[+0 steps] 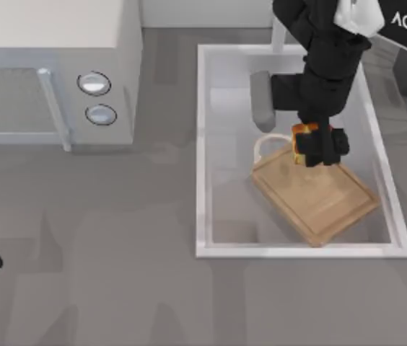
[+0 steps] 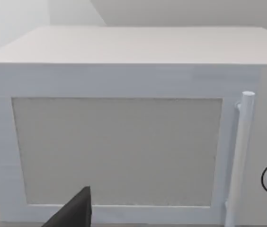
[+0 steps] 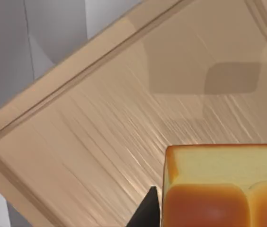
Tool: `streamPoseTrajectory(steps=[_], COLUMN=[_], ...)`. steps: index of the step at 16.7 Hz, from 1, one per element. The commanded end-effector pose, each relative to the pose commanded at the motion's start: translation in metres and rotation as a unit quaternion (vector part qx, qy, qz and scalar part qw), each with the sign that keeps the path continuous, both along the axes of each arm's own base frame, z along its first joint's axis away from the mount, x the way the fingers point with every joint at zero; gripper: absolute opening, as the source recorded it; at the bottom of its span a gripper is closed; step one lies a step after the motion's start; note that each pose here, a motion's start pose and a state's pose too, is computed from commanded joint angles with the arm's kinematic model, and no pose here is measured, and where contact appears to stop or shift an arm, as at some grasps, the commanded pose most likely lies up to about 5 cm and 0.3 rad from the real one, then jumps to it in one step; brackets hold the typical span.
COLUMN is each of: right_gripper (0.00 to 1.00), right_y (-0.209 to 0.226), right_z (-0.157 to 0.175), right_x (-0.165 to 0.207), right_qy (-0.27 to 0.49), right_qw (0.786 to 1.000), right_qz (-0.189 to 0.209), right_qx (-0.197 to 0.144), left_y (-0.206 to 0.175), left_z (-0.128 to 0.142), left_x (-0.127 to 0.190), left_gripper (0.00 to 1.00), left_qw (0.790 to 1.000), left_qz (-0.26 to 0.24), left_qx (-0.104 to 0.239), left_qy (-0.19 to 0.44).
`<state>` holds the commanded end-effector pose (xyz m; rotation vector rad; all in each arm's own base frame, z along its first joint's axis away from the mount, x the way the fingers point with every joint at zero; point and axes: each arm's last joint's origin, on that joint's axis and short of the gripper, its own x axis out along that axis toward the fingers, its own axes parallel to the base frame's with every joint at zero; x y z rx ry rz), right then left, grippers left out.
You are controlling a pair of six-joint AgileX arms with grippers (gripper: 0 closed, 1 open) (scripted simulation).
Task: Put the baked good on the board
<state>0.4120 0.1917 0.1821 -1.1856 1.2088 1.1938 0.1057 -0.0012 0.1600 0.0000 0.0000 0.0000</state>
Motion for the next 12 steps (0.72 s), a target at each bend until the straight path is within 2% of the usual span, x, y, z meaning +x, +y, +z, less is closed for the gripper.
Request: streamPoseTrajectory(steps=[12], right_gripper=[0.00], right_y=[0.002], right_z=[-0.032], right_x=[0.000], right_qy=[-0.005], right_qw=[1.000], right_qz=[0.004], right_qx=[0.002], left_y=[0.000], left_z=[0.000], left_x=[0.000], left_gripper=[1.00], left_qw=[1.000], left_qz=[0.000], left_qx=[0.000], left_qy=[0.000])
